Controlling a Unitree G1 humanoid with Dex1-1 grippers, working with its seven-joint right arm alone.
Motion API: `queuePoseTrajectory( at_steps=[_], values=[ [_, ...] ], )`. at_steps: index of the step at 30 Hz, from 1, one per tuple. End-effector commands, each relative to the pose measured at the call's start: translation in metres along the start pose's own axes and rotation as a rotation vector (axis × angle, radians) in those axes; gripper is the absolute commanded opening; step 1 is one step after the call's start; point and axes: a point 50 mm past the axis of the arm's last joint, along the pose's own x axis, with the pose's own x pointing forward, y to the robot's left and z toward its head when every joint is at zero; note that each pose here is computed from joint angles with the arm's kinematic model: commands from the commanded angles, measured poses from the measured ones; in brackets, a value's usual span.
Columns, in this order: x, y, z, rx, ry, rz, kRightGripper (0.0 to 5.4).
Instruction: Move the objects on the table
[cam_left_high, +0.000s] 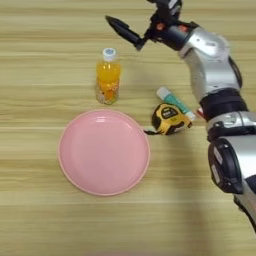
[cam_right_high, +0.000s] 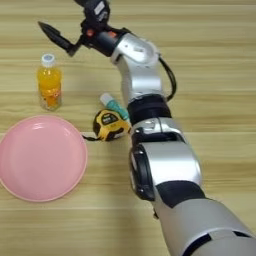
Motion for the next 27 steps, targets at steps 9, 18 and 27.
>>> queuePoseTrajectory(
  at_steps=[9, 18, 27],
  values=[
    [-0.072, -0.034, 0.027, -0.136, 0.206, 0.04, 5.35],
    [-0.104, -0.033, 0.01, -0.077, 0.333, 0.114, 5.35],
    [-0.12, -0.028, -0.01, 0.012, 0.404, 0.181, 5.35]
  ],
)
